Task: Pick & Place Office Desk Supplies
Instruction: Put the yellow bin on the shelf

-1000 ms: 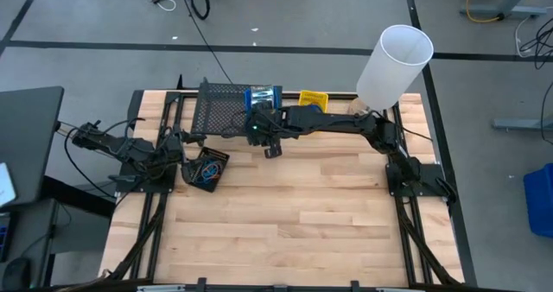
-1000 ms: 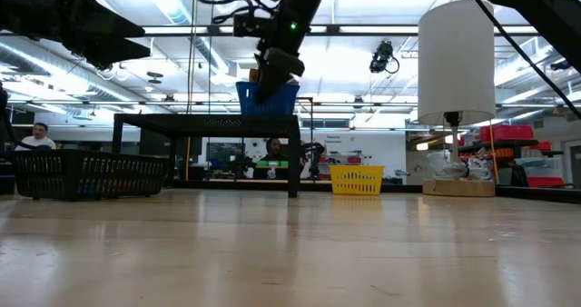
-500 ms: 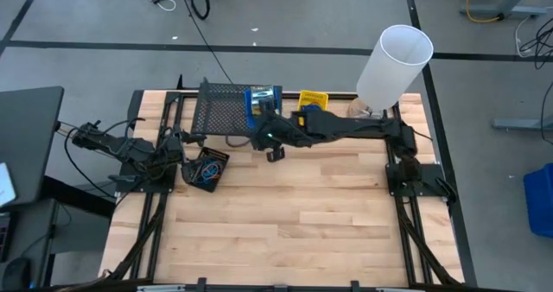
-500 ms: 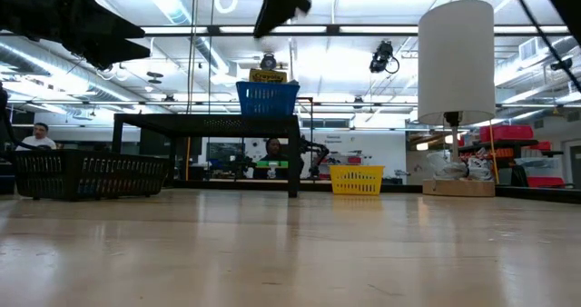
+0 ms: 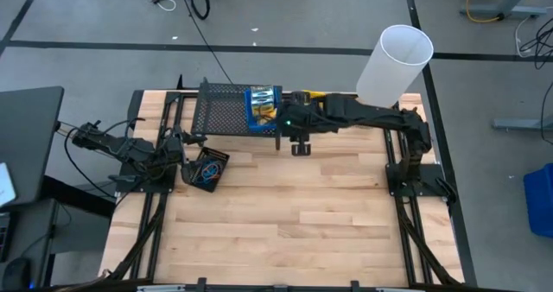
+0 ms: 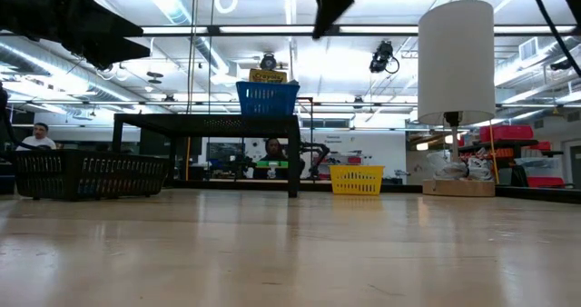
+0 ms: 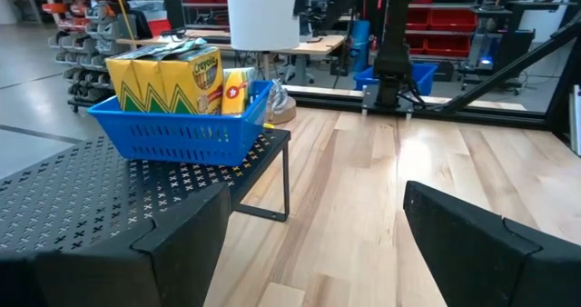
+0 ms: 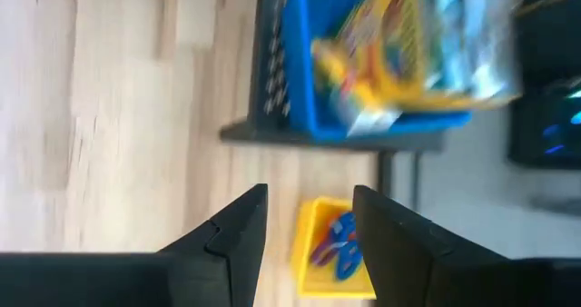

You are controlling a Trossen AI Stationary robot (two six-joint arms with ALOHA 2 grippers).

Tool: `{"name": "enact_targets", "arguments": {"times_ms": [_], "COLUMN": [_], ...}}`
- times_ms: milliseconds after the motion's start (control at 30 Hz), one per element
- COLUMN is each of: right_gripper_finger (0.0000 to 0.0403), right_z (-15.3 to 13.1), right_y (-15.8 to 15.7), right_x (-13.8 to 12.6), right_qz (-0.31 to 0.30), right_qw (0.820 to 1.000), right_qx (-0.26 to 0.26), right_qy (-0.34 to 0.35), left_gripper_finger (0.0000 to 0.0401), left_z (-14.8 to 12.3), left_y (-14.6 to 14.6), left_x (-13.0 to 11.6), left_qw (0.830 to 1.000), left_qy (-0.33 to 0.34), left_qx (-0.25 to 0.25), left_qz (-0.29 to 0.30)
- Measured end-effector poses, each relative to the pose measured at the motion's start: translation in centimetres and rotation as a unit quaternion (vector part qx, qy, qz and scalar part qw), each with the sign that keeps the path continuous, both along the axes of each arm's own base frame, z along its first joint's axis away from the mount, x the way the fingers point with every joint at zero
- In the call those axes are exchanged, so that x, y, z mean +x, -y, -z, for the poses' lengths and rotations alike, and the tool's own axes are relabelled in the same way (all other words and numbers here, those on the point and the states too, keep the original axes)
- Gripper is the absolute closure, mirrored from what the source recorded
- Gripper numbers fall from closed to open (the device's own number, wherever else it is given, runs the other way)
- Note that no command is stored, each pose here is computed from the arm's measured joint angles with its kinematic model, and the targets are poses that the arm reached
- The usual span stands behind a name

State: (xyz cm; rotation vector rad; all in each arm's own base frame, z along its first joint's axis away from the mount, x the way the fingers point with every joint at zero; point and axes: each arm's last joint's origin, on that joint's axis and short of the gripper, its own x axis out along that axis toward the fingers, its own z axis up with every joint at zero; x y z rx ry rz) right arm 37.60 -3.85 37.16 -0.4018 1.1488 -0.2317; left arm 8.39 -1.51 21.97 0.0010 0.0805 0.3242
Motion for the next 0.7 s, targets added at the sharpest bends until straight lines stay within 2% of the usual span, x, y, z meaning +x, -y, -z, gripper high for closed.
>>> {"name": "enact_targets", "arguments": {"times_ms": [267, 433, 700], "right_gripper_finger": [0.0229, 0.0229, 0.0229], "right_z": [6.5, 10.9, 14.9], "right_y": [5.8, 9.7, 14.4], "right_x": [-0.8, -2.2, -4.9], "right_qz": [0.039, 0.064, 0.101], "right_qw": [0.994, 0.988, 0.982], "right_qx": [0.064, 0.078, 0.115], "right_qy": [-0.085, -0.114, -0.111], "left_gripper_finger": [0.0066, 0.0066, 0.0066], "left_z": [0.0, 0.0, 0.0], "left_y": [0.0, 0.0, 0.0], "left_x": [0.0, 0.0, 0.0], "left_qw": [1.000, 1.000, 1.000], "left_qy": [-0.001, -0.001, -0.001], "left_qx": [0.000, 0.000, 0.000], "left_qz": [0.000, 0.000, 0.000]}}
